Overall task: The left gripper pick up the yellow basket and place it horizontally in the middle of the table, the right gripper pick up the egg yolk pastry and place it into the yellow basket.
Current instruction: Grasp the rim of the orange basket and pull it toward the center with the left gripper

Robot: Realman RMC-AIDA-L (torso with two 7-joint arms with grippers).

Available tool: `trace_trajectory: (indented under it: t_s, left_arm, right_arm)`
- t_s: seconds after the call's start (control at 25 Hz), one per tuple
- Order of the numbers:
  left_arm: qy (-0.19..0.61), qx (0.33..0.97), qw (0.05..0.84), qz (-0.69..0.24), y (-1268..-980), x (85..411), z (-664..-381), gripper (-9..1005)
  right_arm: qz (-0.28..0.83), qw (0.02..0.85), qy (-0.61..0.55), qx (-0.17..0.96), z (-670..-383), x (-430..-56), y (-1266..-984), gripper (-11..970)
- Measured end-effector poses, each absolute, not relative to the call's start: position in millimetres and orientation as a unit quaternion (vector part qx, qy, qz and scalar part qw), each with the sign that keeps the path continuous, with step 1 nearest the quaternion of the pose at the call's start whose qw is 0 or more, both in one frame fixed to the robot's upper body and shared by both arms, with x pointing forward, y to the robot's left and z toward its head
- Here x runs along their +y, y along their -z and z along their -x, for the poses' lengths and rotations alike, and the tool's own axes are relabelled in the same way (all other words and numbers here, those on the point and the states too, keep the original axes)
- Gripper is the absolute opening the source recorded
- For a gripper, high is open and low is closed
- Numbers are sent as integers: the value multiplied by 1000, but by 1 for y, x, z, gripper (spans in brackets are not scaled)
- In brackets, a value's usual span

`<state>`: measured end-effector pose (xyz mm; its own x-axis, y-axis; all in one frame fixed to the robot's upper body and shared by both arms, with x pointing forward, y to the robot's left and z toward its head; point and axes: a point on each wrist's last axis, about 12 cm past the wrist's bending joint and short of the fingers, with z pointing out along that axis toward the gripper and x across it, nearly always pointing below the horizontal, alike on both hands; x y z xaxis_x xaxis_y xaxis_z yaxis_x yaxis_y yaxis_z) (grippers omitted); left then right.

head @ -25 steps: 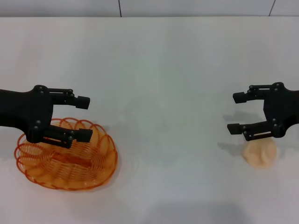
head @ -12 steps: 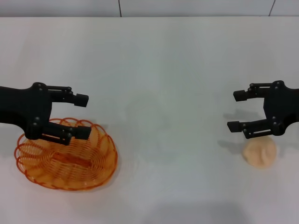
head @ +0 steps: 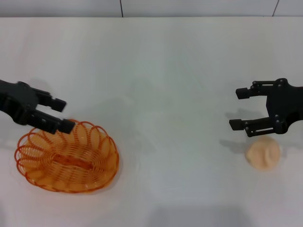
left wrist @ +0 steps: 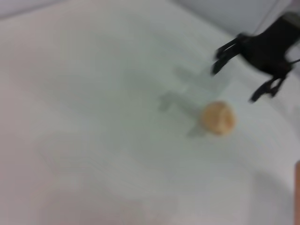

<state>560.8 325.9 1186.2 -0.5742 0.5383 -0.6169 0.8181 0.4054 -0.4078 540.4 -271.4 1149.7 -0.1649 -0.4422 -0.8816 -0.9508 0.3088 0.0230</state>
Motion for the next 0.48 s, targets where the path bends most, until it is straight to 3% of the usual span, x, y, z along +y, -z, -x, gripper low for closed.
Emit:
trace_trajectory:
  t_s: [0.48]
  left_arm:
    - [271, 901, 116, -320, -1208, 334, -572, 854]
  right_arm:
    - [495, 418, -314, 694, -541, -271, -1152, 812]
